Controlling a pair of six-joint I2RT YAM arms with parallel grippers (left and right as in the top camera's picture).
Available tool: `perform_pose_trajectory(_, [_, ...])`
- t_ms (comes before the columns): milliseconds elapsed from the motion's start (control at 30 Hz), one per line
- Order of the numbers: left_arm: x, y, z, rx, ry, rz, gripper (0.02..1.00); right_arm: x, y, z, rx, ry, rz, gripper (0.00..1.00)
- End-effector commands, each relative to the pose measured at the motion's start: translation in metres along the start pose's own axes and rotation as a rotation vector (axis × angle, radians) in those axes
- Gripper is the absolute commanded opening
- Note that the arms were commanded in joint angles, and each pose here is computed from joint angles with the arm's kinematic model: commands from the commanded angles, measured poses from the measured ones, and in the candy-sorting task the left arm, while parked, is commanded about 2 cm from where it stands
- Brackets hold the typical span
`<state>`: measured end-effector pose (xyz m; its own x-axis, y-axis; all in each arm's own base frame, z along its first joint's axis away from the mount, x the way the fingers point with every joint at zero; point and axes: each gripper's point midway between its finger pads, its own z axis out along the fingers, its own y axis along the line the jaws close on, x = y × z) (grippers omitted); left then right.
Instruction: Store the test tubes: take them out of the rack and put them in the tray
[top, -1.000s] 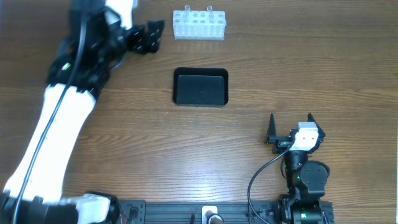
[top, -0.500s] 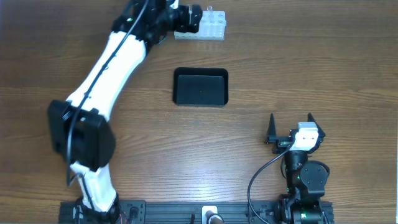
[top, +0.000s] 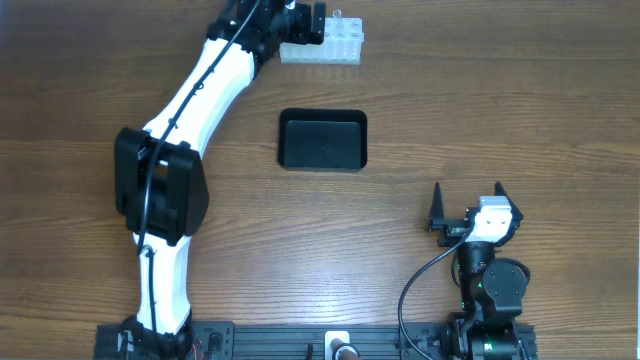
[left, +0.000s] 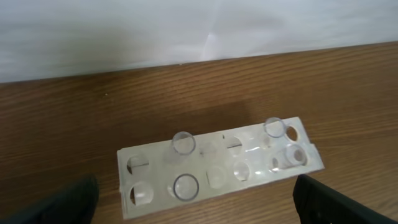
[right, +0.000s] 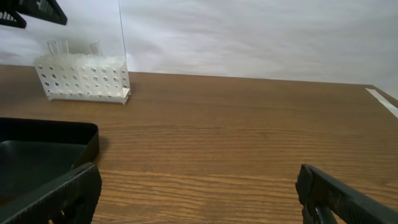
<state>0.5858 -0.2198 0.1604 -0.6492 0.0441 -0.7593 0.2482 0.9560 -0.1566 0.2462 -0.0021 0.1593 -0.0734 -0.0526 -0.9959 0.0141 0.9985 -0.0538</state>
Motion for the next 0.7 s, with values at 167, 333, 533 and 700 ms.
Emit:
perform_pose_trajectory(167, [0.003,0.005,0.019,-0.017,-0.01,-0.012,0.993,0.003,0.0,0.0,-0.001,0.001,0.01,0.991])
perform_pose_trajectory(333, [0.008,0.005,0.027,-0.016,-0.01,-0.016,0.993,0.003,0.0,0.0,-0.001,0.001,0.01,0.993])
perform_pose_trajectory(533, [0.016,0.004,0.035,-0.013,0.007,-0.035,0.974,0.002,0.0,0.0,-0.001,0.001,0.01,0.993])
perform_pose_trajectory(700, [0.019,0.001,0.037,-0.01,0.014,-0.032,0.915,0.003,0.0,0.0,-0.001,0.001,0.01,0.991])
